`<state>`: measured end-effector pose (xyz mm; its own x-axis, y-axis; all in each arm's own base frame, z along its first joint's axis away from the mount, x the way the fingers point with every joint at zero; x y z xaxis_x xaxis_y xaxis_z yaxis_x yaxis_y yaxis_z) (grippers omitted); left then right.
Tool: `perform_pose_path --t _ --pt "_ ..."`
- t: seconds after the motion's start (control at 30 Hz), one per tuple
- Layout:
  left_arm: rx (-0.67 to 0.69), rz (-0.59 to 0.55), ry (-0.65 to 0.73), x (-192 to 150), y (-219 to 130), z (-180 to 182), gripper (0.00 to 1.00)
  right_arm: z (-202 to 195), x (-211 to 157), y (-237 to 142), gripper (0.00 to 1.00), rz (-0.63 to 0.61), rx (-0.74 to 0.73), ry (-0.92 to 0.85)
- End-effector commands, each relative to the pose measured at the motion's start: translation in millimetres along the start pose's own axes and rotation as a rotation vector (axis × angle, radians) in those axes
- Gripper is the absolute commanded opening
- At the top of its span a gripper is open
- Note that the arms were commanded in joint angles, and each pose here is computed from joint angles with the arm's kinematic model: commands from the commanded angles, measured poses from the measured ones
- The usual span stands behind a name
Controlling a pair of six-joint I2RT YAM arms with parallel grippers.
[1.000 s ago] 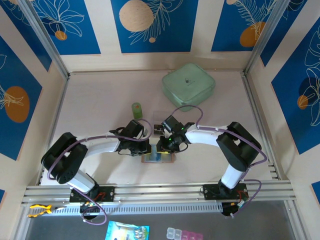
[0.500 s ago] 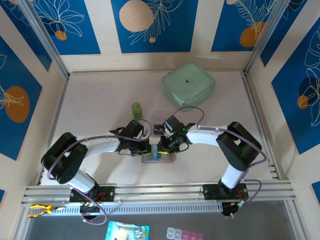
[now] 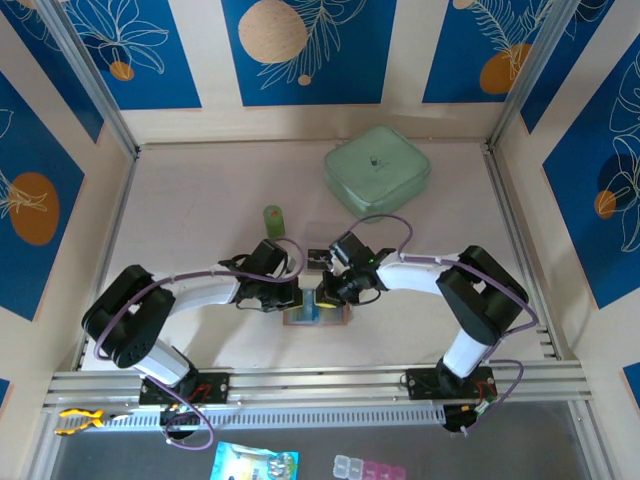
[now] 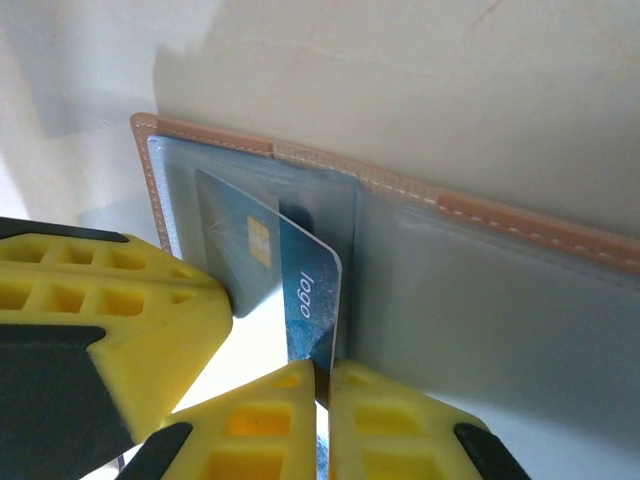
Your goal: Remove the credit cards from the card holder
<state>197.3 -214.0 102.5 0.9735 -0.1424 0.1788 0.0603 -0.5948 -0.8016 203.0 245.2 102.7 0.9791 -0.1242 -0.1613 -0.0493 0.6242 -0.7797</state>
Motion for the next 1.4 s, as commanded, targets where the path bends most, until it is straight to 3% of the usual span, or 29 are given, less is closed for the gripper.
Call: perform_pose_path --t 0.0,0.63,1.2,1.37 --pt "0.032 0.019 -0.008 -7 1 5 0.04 4 -4 -8 0.09 0.007 0.045 -0.011" --pt "0.022 0.008 0.003 -5 -4 1 0.07 -8 -6 -34 0.07 -0.046 -0.094 -0.044" --pt "-0.064 -0.029 0.014 5 -10 -16 0.05 -6 -1 -22 0.07 -0.012 0.014 -0.011" --pt "-0.051 0.004 0.015 3 -2 -12 0.02 -5 0 -20 0.07 -0.014 0.019 -0.008"
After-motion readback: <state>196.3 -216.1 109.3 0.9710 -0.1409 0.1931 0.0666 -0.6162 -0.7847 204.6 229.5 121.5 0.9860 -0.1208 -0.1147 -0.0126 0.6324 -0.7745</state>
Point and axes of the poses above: each hand's point on the last joint's axis, 136 mm out from that joint toward the fingers, its own y axis out along the fingers, its own z axis along the line the jaws close on, x = y × z, the point moved 9 cm from there along -y, back along the fingers, and after that the axes turned 11 degrees about y, right-handed, at the moved point
